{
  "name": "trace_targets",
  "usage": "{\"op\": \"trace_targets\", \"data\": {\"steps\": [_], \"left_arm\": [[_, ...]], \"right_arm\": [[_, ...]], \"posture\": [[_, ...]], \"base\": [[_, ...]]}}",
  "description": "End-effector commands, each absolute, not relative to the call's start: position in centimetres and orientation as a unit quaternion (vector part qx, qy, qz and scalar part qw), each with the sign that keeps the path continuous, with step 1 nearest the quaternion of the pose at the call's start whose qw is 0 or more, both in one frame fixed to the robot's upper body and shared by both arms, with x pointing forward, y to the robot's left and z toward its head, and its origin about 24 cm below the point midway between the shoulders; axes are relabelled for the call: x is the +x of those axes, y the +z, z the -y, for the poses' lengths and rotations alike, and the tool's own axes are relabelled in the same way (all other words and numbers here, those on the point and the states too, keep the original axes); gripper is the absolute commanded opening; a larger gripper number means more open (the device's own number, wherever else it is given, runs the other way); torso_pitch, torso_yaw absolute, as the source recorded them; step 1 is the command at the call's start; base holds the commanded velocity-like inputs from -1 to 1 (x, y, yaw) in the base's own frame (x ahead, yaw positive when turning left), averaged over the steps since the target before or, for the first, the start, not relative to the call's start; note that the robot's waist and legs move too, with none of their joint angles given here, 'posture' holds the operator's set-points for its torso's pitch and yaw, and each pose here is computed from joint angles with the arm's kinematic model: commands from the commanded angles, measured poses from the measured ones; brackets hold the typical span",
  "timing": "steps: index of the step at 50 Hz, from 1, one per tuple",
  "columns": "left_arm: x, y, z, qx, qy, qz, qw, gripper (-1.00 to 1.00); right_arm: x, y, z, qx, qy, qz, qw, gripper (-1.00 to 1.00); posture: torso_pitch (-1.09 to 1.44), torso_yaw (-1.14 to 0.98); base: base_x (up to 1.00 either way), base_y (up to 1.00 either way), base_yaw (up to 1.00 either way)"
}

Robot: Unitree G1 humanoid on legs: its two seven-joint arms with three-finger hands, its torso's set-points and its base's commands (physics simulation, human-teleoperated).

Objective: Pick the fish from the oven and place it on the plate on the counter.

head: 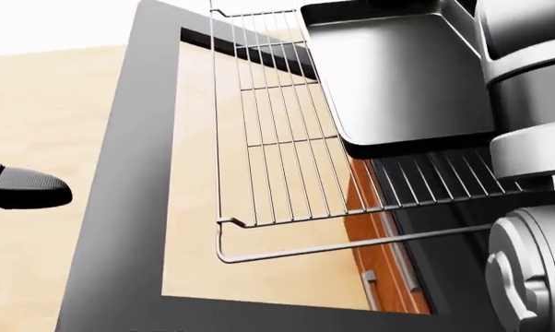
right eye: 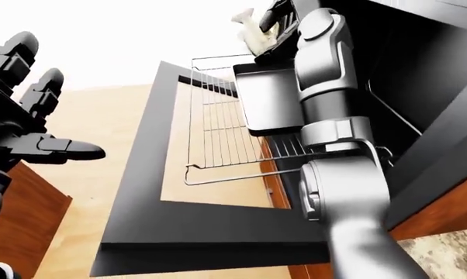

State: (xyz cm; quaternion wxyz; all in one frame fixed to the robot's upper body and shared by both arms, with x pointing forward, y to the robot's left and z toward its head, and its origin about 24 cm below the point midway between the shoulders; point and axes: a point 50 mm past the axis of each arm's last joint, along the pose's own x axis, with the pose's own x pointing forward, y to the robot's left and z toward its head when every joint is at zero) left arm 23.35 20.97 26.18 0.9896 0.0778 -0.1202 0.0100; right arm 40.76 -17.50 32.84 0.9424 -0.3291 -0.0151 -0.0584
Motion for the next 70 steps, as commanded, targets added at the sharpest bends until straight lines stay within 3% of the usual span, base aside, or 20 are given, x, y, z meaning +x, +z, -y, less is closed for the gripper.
{"op": "trace_targets", "data": {"steps": [1, 19, 38, 58, 70], "left_arm": [[22.9, 27.3, -20.9, 0.085, 0.014, 0.157, 0.984, 1.0], [22.7, 27.2, -21.1, 0.084, 0.013, 0.163, 0.983, 1.0], [22.4, 27.6, -21.2, 0.082, 0.014, 0.17, 0.982, 1.0], [23.5, 30.6, -21.0, 0.096, -0.003, 0.178, 0.979, 1.0], [23.4, 30.7, -20.6, 0.095, -0.006, 0.183, 0.978, 1.0]], "right_arm": [[39.7, 36.1, 17.1, -0.33, -0.07, 0.08, 0.938, -1.0], [38.7, 36.4, 15.6, -0.339, -0.052, 0.103, 0.934, -1.0], [37.6, 35.9, 14.9, -0.314, -0.022, 0.104, 0.944, -1.0], [34.2, 35.3, 16.8, -0.286, 0.004, 0.111, 0.952, -1.0], [33.8, 35.0, 17.6, -0.283, 0.0, 0.111, 0.953, -1.0]], "posture": [[0.01, 0.0], [0.0, 0.0], [0.0, 0.0], [0.0, 0.0], [0.0, 0.0]], "base": [[-0.36, 0.0, 0.0], [-0.58, 0.03, 0.0], [-0.5, 0.49, 0.0], [0.0, 0.0, -1.0], [0.0, 0.0, -1.0]]}}
